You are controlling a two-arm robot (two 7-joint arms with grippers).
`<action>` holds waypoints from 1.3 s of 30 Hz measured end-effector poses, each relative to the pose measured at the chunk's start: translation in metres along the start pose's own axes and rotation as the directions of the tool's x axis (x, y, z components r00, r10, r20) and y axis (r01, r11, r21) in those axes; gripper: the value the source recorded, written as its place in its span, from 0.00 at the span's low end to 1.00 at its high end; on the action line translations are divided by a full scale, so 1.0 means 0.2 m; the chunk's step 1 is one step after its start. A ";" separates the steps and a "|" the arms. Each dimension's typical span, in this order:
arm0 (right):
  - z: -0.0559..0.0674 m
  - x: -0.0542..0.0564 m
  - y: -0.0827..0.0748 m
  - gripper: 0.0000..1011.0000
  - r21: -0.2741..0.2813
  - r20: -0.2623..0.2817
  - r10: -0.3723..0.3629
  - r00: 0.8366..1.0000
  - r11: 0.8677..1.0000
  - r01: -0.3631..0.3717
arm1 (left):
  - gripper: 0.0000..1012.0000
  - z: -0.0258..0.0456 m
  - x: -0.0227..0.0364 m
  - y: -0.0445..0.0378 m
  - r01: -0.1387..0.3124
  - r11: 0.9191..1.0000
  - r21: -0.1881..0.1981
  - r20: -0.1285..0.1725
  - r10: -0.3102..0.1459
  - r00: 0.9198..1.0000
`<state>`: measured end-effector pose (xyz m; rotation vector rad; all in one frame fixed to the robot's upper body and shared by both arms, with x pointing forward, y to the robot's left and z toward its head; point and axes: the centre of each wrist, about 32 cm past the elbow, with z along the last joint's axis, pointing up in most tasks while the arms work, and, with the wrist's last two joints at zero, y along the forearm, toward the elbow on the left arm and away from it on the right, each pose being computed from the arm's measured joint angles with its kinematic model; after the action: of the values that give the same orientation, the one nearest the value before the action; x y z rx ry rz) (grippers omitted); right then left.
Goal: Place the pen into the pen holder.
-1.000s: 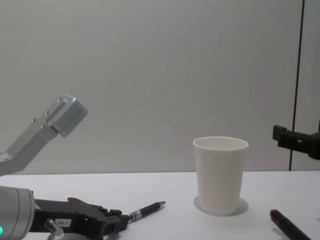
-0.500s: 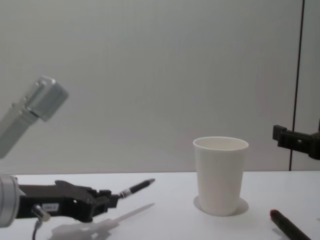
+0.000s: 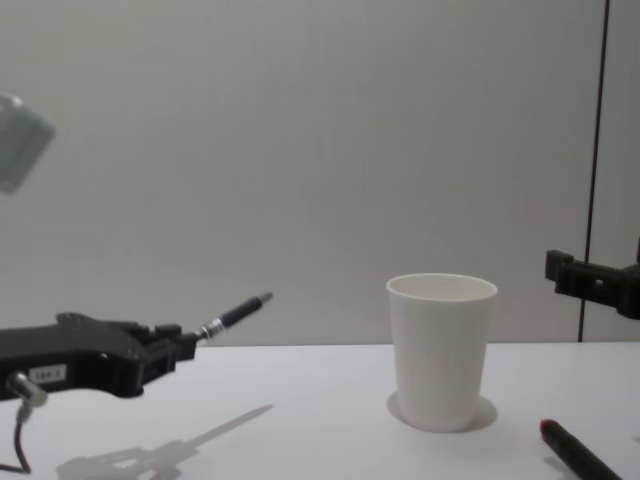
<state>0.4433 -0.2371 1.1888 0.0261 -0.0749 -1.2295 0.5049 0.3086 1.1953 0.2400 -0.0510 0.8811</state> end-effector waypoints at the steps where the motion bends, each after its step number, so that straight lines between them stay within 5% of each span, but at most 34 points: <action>1: 0.00 0.00 0.00 0.99 0.000 0.000 0.000 1.000 1.000 0.000 | 0.15 0.003 -0.002 0.015 -0.007 1.000 -0.016 0.004 0.007 1.000; 10: 0.00 0.00 0.00 0.99 0.000 0.000 0.000 1.000 1.000 0.000 | 0.15 0.005 -0.029 0.081 -0.013 0.996 -0.092 0.024 0.015 1.000; 23: 0.00 0.00 0.00 0.99 0.000 0.000 0.000 1.000 1.000 0.000 | 0.15 0.021 -0.074 0.080 0.048 0.981 -0.190 0.071 -0.035 0.997; 39: 0.00 0.00 0.00 0.99 0.000 0.000 0.000 1.000 1.000 0.000 | 0.15 0.050 -0.175 -0.028 0.214 0.933 -0.289 0.173 -0.169 0.970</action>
<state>0.4433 -0.2371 1.1887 0.0261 -0.0749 -1.2294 0.4875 0.2764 1.1990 0.0172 -0.2939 0.6479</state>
